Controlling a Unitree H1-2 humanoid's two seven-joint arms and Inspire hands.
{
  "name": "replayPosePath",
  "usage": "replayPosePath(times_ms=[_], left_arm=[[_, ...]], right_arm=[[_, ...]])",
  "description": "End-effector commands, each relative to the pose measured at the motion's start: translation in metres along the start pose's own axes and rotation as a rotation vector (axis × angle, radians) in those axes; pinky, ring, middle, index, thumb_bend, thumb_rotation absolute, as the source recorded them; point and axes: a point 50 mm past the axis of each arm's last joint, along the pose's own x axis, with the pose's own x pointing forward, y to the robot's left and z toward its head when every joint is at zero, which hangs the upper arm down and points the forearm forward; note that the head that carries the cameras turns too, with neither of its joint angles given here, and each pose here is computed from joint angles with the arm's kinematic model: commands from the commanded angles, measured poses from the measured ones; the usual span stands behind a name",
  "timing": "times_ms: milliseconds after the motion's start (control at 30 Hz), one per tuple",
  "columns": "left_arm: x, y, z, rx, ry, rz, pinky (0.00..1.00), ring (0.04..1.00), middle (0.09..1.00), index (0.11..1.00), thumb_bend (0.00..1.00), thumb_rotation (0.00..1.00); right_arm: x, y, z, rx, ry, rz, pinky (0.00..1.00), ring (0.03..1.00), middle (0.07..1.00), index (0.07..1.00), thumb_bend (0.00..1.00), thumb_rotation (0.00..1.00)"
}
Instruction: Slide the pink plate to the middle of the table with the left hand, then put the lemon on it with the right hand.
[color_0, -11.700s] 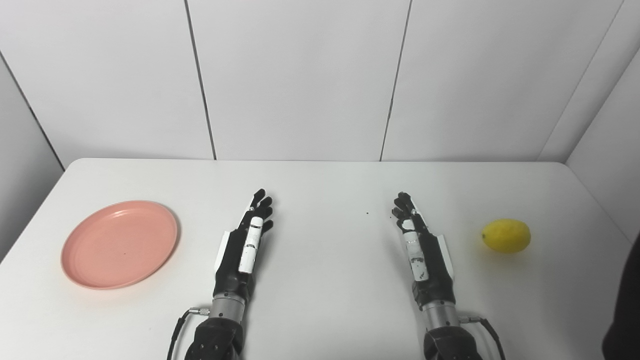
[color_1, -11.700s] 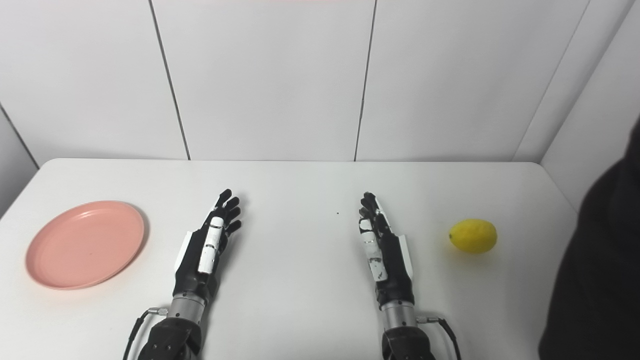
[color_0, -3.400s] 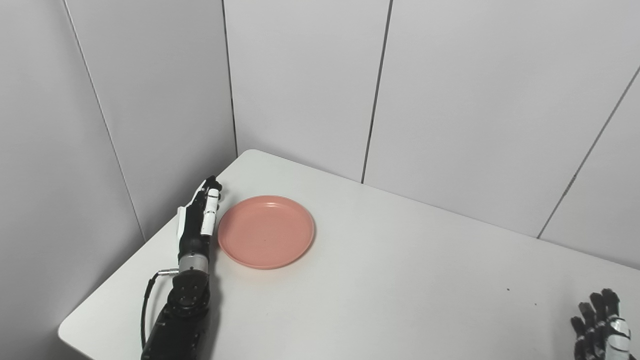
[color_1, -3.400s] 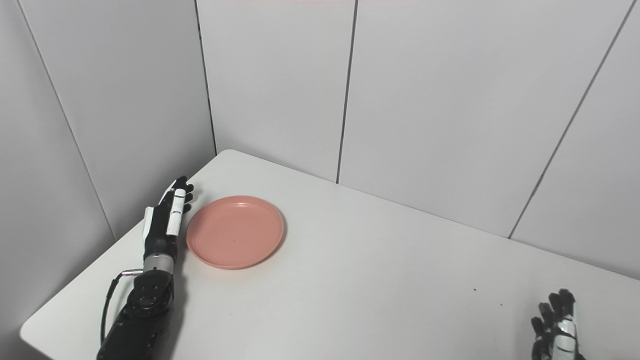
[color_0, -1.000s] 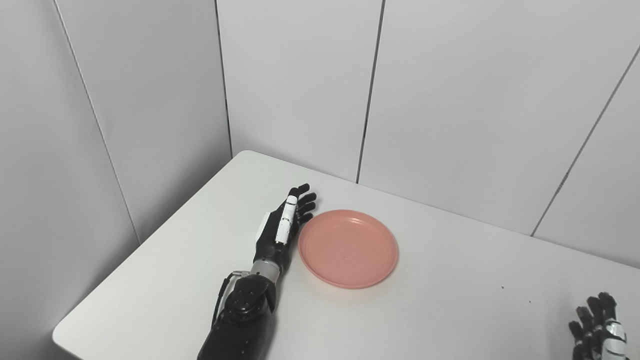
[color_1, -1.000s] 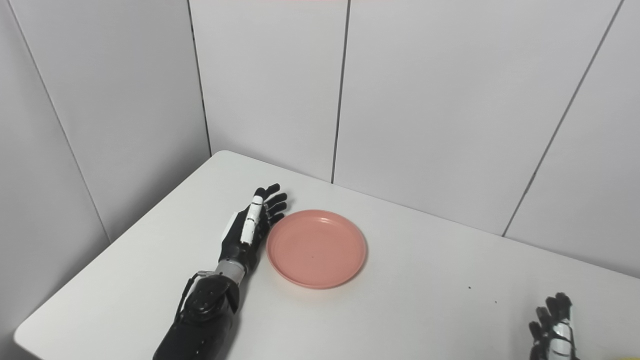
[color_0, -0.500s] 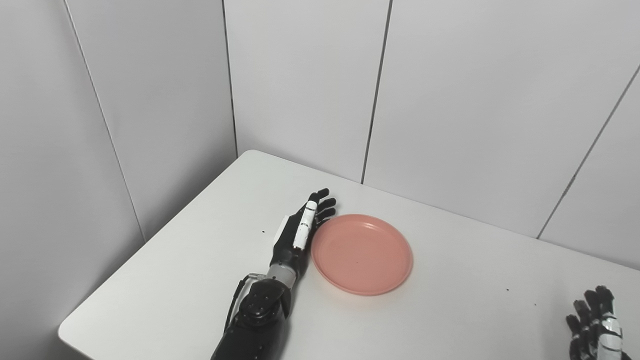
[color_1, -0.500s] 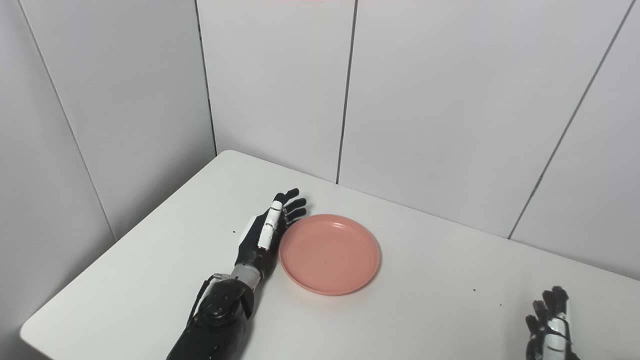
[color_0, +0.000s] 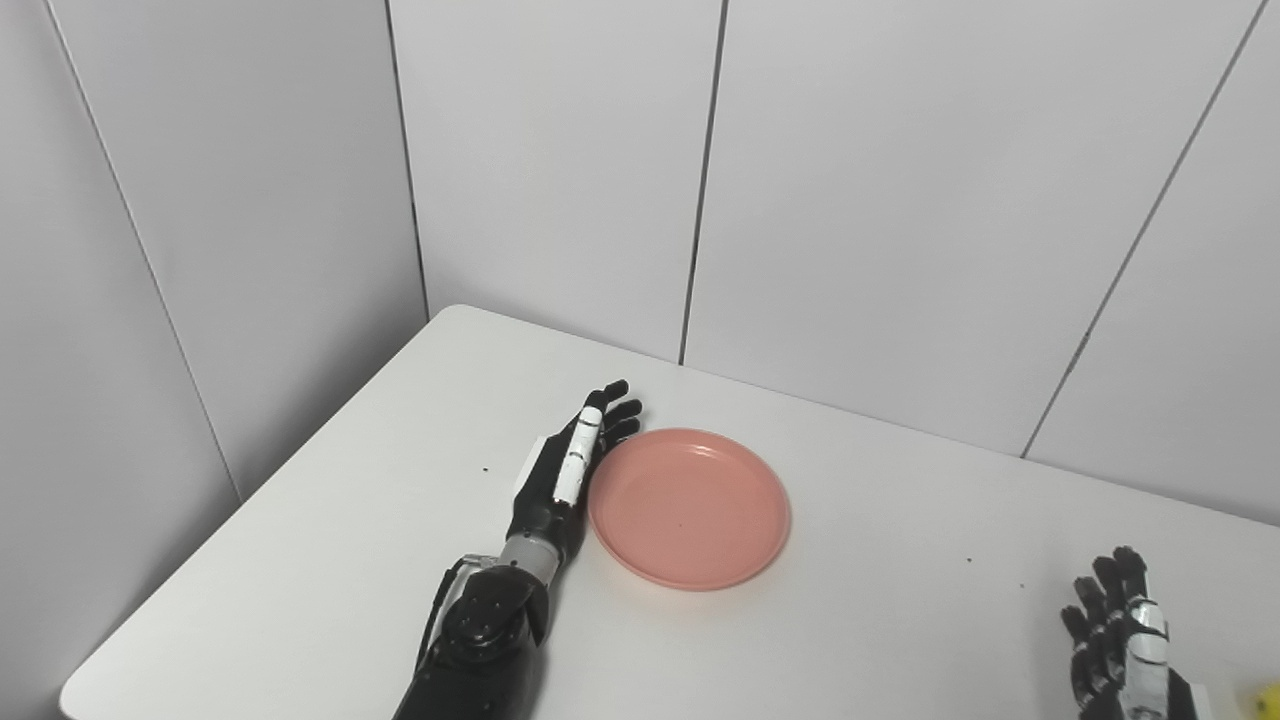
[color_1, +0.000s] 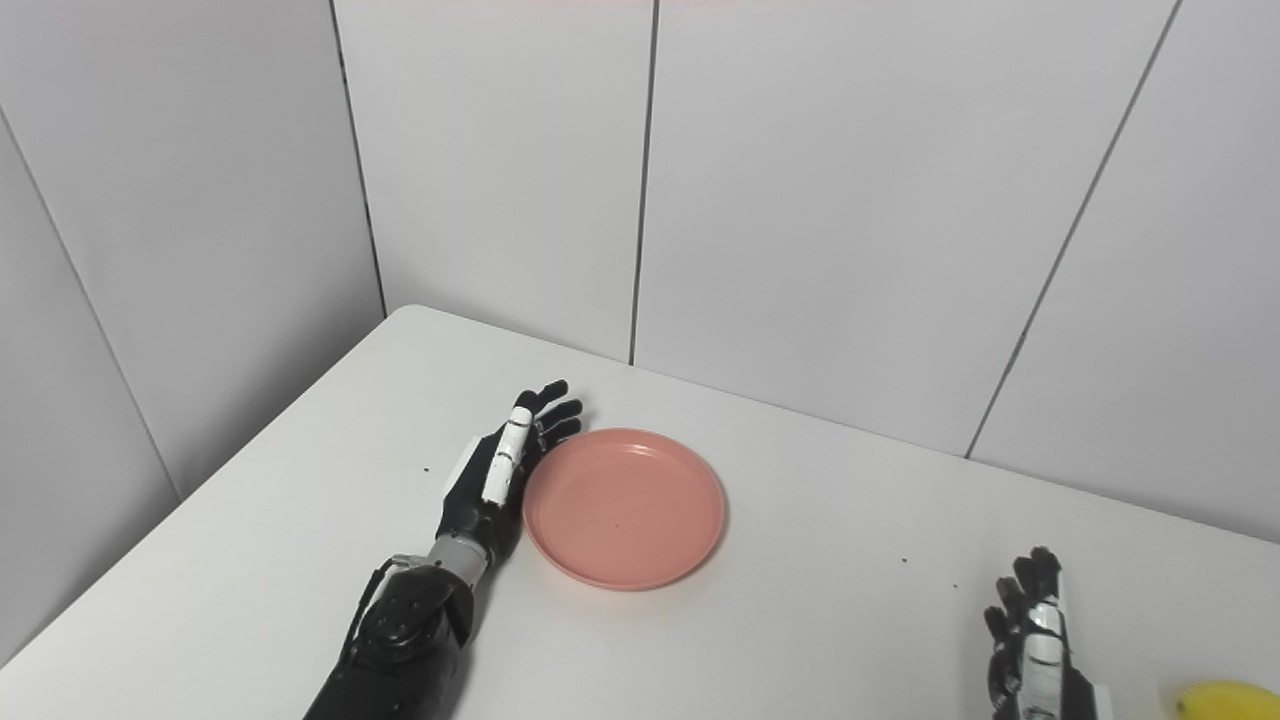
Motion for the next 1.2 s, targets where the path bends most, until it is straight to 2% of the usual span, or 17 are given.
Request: replayPosePath(times_ms=[0, 233, 533, 600, 833, 933, 1100, 1167], left_arm=[[0.001, -0.006, -0.001, -0.01, 0.036, -0.025, 0.89, 0.875, 0.865, 0.863, 0.62, 1.0], [0.001, -0.01, 0.0, 0.0, 0.037, -0.062, 0.91, 0.874, 0.869, 0.871, 0.63, 1.0], [-0.002, -0.022, -0.001, -0.018, 0.05, -0.097, 0.94, 0.896, 0.884, 0.878, 0.63, 1.0], [-0.001, -0.024, -0.001, -0.017, 0.048, -0.103, 0.95, 0.9, 0.888, 0.881, 0.63, 1.0], [-0.001, -0.035, -0.003, -0.026, 0.044, -0.097, 0.88, 0.866, 0.861, 0.855, 0.63, 1.0], [-0.003, -0.04, -0.004, -0.028, 0.049, -0.109, 0.91, 0.879, 0.881, 0.871, 0.63, 1.0], [-0.008, -0.052, -0.003, -0.055, 0.048, -0.143, 0.89, 0.886, 0.876, 0.872, 0.6, 1.0], [-0.01, -0.056, 0.0, -0.057, 0.049, -0.149, 0.93, 0.89, 0.878, 0.875, 0.6, 1.0]], right_arm=[[0.008, 0.003, 0.007, 0.006, -0.08, -0.008, 1.0, 0.998, 0.991, 0.993, 0.45, 1.0], [0.011, 0.005, -0.008, 0.006, -0.063, 0.013, 1.0, 0.974, 0.974, 0.975, 0.61, 1.0], [0.014, 0.017, -0.01, 0.002, -0.039, 0.008, 1.0, 0.971, 0.967, 0.966, 0.7, 1.0], [0.016, 0.019, -0.011, 0.0, -0.037, 0.017, 1.0, 0.974, 0.97, 0.967, 0.7, 1.0], [0.022, 0.024, -0.015, 0.004, -0.033, 0.027, 1.0, 0.975, 0.974, 0.972, 0.7, 1.0], [0.024, 0.025, -0.016, -0.013, -0.037, 0.033, 1.0, 0.969, 0.97, 0.965, 0.68, 1.0], [0.029, 0.028, -0.018, -0.023, -0.042, 0.04, 0.99, 0.967, 0.966, 0.964, 0.68, 1.0], [0.029, 0.028, -0.018, -0.021, -0.043, 0.043, 0.99, 0.965, 0.965, 0.964, 0.68, 1.0]])
